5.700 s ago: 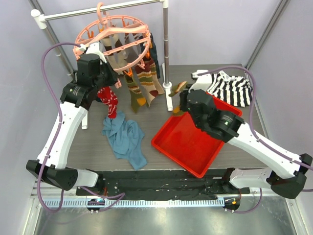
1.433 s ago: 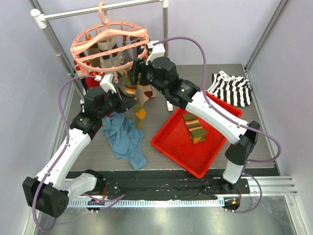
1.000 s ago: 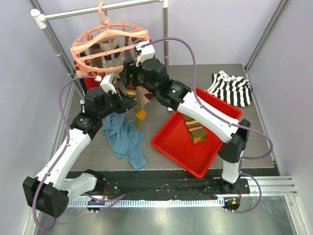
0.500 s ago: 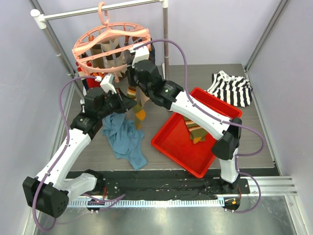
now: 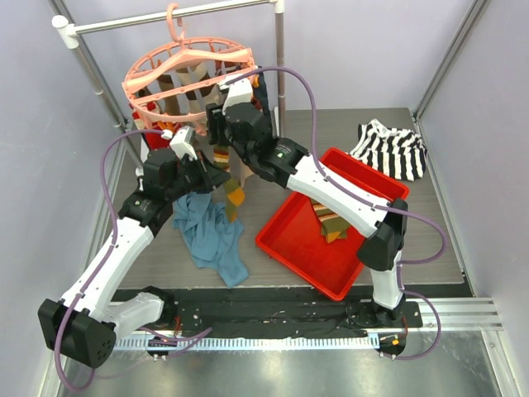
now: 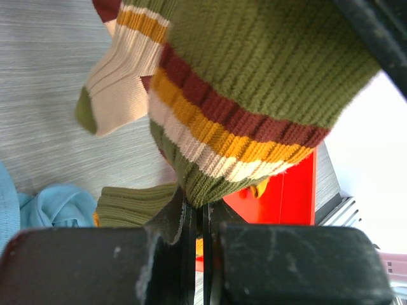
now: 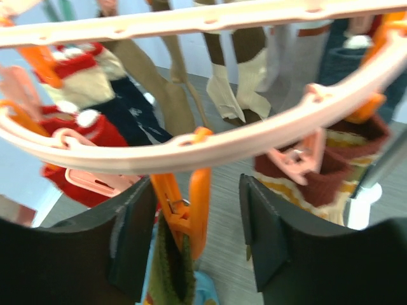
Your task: Remove the socks clipped to the hanger
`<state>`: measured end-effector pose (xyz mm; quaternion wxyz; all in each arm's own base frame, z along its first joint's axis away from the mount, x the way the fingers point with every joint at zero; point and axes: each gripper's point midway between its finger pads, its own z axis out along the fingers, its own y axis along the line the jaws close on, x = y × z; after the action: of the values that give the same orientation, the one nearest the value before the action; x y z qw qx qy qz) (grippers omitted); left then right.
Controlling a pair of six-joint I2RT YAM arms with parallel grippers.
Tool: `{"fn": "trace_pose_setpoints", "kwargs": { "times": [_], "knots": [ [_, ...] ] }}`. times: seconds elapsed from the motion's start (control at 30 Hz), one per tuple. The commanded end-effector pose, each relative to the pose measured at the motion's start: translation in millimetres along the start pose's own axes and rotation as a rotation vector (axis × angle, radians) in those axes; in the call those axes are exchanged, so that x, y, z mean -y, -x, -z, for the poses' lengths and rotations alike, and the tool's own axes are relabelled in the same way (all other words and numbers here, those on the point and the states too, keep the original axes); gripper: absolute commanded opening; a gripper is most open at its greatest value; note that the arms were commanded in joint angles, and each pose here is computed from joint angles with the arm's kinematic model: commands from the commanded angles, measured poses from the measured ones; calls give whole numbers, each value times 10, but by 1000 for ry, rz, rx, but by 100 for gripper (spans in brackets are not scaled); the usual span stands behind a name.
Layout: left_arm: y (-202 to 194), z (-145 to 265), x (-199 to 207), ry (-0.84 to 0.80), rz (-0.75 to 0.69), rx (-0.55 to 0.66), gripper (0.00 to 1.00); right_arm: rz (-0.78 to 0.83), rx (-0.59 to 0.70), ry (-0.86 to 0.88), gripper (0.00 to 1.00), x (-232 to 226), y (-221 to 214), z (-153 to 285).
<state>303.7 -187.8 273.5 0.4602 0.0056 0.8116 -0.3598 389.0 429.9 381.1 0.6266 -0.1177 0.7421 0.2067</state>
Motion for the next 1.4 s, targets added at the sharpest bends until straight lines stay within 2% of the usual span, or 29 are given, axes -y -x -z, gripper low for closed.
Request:
{"fn": "trace_pose_setpoints", "kwargs": {
  "times": [0.0,0.17,0.4,0.57,0.93,1.37],
  "knots": [
    [153,101,97,-13,-31,56,0,-43,90,-109,62,100,429,188],
    [165,97,73,2,-27,62,0,-24,81,-166,63,133,446,223],
    [188,94,84,3,-27,62,0,-25,78,-140,59,52,454,225],
    [179,85,71,7,-27,60,0,-23,73,-92,65,-69,454,233],
    [236,147,101,12,-31,90,0,-9,82,-142,73,-52,449,196],
    [210,126,134,2,-38,81,0,12,104,-228,69,39,453,101]
  ]
}}
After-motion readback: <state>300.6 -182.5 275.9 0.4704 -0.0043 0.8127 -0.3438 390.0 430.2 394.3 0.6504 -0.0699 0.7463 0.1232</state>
